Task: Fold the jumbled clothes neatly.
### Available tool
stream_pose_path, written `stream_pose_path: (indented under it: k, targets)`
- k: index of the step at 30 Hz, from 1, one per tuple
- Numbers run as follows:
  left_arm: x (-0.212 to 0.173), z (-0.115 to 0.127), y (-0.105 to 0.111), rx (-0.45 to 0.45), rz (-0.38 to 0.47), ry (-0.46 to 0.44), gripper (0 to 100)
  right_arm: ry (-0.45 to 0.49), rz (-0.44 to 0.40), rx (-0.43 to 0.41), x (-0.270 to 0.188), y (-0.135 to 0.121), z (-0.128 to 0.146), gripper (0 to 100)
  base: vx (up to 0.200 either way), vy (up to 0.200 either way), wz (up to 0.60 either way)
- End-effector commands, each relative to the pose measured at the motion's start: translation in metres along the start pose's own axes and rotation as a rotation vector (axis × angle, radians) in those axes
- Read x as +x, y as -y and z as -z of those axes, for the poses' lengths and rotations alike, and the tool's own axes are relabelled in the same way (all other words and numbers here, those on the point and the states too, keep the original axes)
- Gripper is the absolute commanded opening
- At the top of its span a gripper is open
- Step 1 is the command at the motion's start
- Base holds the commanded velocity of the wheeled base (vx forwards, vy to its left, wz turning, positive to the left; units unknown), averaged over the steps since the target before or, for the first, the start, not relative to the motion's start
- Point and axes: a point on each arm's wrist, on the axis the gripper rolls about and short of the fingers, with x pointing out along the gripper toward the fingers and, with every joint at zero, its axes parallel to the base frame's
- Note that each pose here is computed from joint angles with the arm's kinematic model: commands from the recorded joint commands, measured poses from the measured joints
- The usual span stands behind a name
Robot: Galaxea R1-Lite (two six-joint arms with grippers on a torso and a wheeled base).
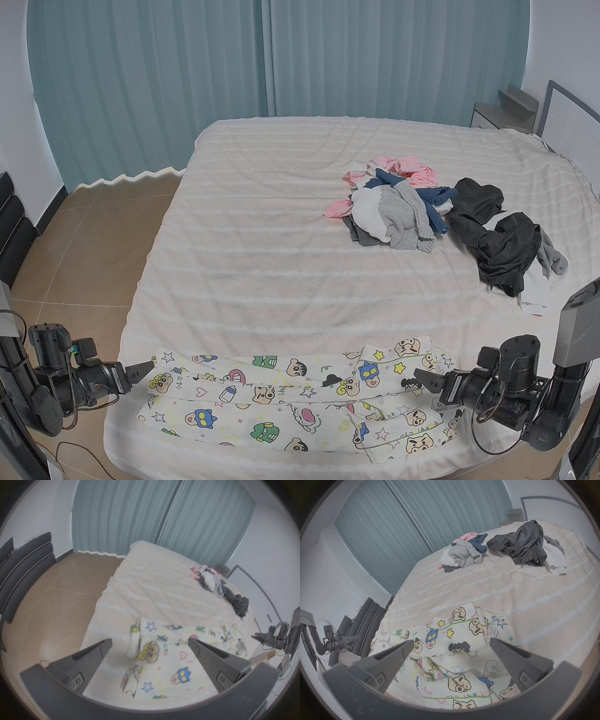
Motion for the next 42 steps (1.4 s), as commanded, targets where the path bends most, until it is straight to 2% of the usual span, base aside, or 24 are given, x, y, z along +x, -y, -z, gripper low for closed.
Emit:
stream_pose_path:
  k: [1, 2, 4, 6, 9, 13, 14, 18, 21, 27, 35, 40, 42]
  targets:
    - [0.029, -0.023, -0.011, 0.061, -0.165, -0.069, 100, -0.017, 0.013, -0.005, -0.003, 0.001, 0.004, 100, 0.000, 0.000, 0.00]
    - [0.035, -0.030, -0.012, 0.052, -0.197, -0.093, 100, -0.017, 0.013, -0.005, -0.003, 0.001, 0.004, 100, 0.000, 0.000, 0.00]
    - [0.036, -0.046, -0.010, 0.034, -0.190, -0.173, 100, -0.016, 0.012, -0.004, -0.003, 0.001, 0.004, 100, 0.000, 0.000, 0.00]
    - [0.035, -0.055, -0.004, 0.013, -0.134, -0.280, 100, -0.016, 0.012, -0.004, -0.003, 0.001, 0.004, 100, 0.000, 0.000, 0.00]
    - [0.040, -0.065, -0.001, 0.004, -0.054, -0.370, 100, -0.015, 0.013, -0.005, -0.003, 0.001, 0.004, 100, 0.000, 0.000, 0.00]
    - [0.046, -0.065, -0.003, 0.036, -0.035, -0.405, 100, -0.014, 0.018, -0.007, -0.003, 0.001, 0.004, 100, 0.000, 0.000, 0.00]
    - [0.058, -0.056, -0.008, 0.078, -0.015, -0.450, 100, -0.014, 0.021, -0.008, -0.003, 0.001, 0.005, 100, 0.000, 0.000, 0.00]
    - [0.074, -0.039, -0.016, 0.128, 0.002, -0.526, 100, -0.015, 0.019, -0.009, -0.003, 0.000, 0.005, 100, 0.000, 0.000, 0.00]
    - [0.084, -0.032, -0.021, 0.158, 0.012, -0.537, 100, -0.016, 0.016, -0.011, -0.003, -0.001, 0.005, 100, 0.000, 0.000, 0.00]
    - [0.100, -0.021, -0.028, 0.161, 0.014, -0.546, 100, -0.018, 0.011, -0.016, -0.003, -0.002, 0.006, 100, 0.000, 0.000, 0.00]
    - [0.109, -0.016, -0.027, 0.171, 0.025, -0.538, 100, -0.016, 0.014, -0.018, -0.003, -0.003, 0.007, 100, 0.000, 0.000, 0.00]
    - [0.111, -0.010, -0.022, 0.149, 0.104, -0.553, 100, -0.016, 0.018, -0.018, -0.003, -0.003, 0.007, 100, 0.000, 0.000, 0.00]
    - [0.111, -0.010, -0.022, 0.146, 0.110, -0.554, 100, -0.016, 0.018, -0.018, -0.003, -0.003, 0.007, 100, 0.000, 0.000, 0.00]
